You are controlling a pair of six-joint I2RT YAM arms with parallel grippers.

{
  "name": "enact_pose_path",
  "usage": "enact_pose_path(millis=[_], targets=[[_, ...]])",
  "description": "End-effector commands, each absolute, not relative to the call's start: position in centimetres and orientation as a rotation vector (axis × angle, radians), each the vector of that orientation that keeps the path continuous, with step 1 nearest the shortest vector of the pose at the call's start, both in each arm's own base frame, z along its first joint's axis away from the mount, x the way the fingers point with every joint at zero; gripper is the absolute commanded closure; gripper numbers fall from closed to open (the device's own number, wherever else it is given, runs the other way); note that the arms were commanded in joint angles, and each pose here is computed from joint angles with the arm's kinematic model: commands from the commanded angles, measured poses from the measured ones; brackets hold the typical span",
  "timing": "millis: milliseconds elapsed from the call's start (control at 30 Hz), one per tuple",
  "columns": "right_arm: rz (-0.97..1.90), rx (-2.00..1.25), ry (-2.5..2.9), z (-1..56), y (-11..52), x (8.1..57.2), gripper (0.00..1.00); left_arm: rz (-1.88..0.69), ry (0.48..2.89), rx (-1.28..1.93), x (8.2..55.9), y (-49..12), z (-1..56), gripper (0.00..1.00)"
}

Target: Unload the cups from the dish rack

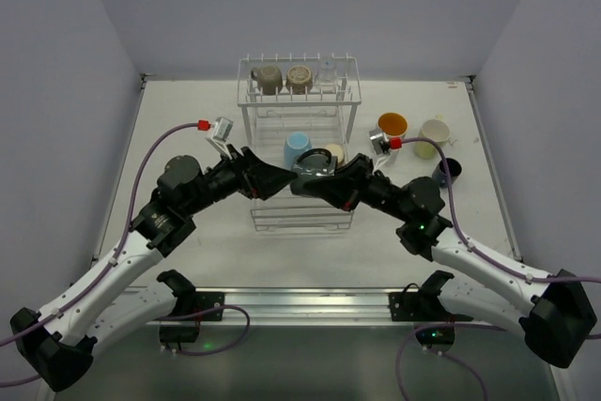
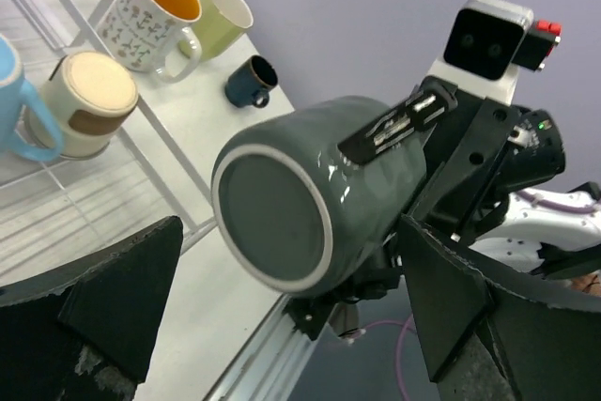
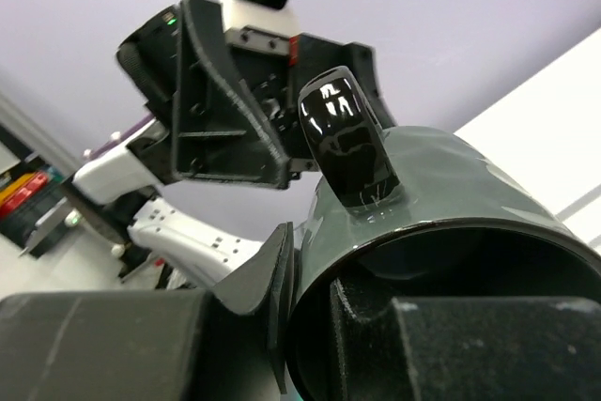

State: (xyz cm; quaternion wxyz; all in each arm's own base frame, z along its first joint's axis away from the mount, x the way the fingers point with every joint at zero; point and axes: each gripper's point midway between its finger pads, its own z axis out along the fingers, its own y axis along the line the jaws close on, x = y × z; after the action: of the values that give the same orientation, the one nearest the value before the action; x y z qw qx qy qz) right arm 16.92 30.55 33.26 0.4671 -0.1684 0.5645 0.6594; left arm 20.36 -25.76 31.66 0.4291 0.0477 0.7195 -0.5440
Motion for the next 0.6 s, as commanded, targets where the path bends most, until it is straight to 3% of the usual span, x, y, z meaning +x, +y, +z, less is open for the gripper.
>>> enact_pose_path(millis=[0,267,567], targets=[[1.540,-0.348,1.280,36.1,29.2,18.0,1.00,-1.278,1.764,0.210,20.2,-25.1,32.3,0.00],[1.419,-0.305,1.364,35.4,27.7,19.4,1.00,-1.221,1.756,0.246,20.4,-24.7,32.6,0.00],[0.702,-0.111,1.845,27.9,16.9,26.4,1.00,-0.770,1.897,0.255,22.5,-19.8,28.6,0.00]])
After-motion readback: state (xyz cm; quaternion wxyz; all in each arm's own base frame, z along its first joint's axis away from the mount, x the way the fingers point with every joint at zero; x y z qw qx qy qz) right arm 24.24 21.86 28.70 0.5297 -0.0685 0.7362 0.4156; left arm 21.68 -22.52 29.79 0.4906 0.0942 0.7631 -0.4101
